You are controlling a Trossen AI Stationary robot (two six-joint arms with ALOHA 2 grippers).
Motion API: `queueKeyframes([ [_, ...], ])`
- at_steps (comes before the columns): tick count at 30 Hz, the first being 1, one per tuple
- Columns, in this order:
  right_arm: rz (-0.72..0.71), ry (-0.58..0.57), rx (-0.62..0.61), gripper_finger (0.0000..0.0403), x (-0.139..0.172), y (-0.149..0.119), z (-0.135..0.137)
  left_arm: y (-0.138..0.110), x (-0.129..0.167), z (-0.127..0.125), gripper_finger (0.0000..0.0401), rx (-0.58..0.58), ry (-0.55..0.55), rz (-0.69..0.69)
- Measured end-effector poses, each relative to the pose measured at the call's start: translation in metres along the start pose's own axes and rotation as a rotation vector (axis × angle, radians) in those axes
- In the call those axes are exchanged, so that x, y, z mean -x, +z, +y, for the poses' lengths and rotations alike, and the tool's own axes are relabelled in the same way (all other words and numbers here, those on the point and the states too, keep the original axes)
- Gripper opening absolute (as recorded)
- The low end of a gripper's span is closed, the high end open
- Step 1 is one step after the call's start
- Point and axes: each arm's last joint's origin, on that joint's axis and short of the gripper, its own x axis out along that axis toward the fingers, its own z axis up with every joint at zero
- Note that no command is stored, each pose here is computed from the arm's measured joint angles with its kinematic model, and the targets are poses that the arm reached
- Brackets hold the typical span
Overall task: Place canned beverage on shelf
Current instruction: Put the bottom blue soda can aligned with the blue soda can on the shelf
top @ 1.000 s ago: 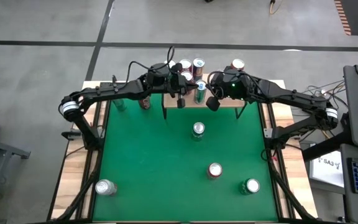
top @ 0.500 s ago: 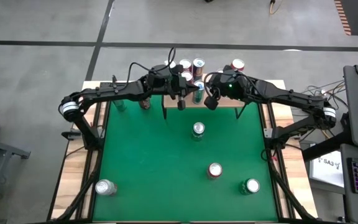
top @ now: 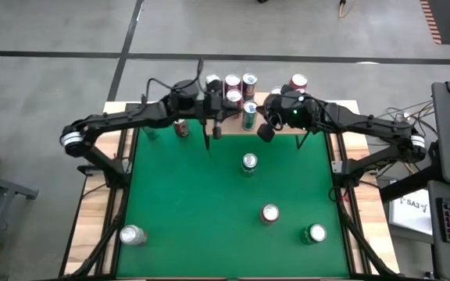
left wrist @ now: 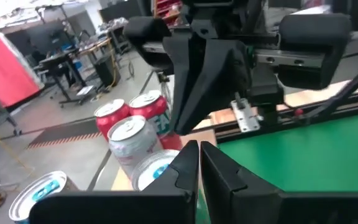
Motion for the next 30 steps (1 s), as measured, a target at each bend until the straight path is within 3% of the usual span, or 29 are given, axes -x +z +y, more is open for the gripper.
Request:
queueKeyframes([
  [9,0.044,0.097,-0.038,0.0009,-0.012,-0.006,0.030,-0.008,0.064,-0.037,0.0000,-0.029,-0.002,-0.133],
  [16,0.118,-0.035,-0.024,0.0009,-0.041,-0.017,0.031,-0.034,0.105,-0.057,0.0000,-0.011,0.065,-0.255],
  [23,0.139,-0.065,-0.017,0.0009,-0.044,-0.018,0.023,-0.034,0.129,-0.060,0.0000,-0.033,0.167,-0.311],
  [30,0.172,-0.071,0.043,0.0009,-0.040,-0.020,0.020,-0.034,0.134,-0.061,0.0000,-0.046,0.172,-0.295],
])
